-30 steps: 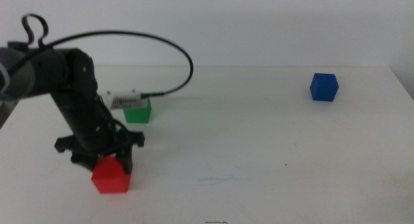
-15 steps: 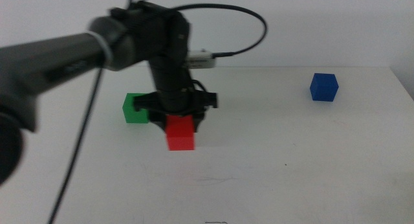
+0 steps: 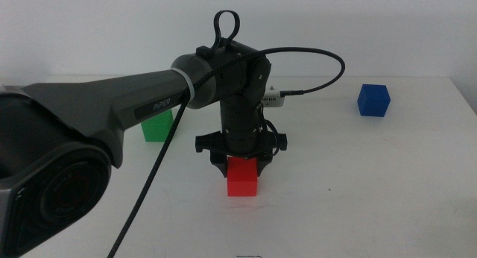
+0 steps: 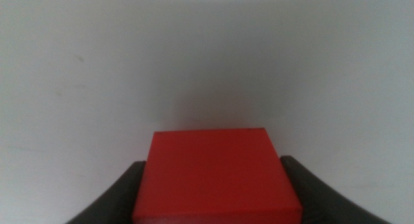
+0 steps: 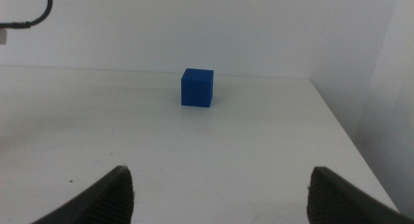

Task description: Stack red cubes first, then green, then blue cubes in a specific spot.

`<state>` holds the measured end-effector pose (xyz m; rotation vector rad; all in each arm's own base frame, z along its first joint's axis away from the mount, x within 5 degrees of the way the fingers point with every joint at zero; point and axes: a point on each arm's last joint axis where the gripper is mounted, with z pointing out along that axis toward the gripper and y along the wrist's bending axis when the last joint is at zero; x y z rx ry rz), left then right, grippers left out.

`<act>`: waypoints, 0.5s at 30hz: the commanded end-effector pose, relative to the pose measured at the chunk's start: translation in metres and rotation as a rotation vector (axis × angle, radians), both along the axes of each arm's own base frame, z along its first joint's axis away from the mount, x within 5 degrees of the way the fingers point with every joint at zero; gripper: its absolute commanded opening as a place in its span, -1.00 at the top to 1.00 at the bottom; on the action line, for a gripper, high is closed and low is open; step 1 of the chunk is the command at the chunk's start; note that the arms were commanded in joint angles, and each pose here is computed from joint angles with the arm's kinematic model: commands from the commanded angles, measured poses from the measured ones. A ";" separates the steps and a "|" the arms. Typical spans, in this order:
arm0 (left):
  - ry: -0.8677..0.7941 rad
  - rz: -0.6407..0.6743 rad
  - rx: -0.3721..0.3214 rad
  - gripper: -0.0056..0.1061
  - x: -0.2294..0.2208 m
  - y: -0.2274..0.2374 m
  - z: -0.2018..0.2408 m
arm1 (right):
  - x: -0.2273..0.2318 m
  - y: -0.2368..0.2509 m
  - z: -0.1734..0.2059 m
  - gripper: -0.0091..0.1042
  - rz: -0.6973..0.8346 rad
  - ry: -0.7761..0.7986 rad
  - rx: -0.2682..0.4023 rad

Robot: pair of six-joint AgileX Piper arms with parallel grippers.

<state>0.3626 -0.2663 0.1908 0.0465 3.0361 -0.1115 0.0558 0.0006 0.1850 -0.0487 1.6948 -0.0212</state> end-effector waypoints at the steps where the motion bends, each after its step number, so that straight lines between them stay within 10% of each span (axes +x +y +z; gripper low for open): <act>1: -0.048 0.010 -0.086 0.87 -0.003 -0.004 0.033 | -0.001 0.000 0.015 -0.53 -0.005 -0.115 -0.016; 15: -0.029 -0.020 -0.102 0.87 -0.004 -0.007 0.030 | -0.001 0.000 0.015 -0.53 -0.005 -0.115 -0.016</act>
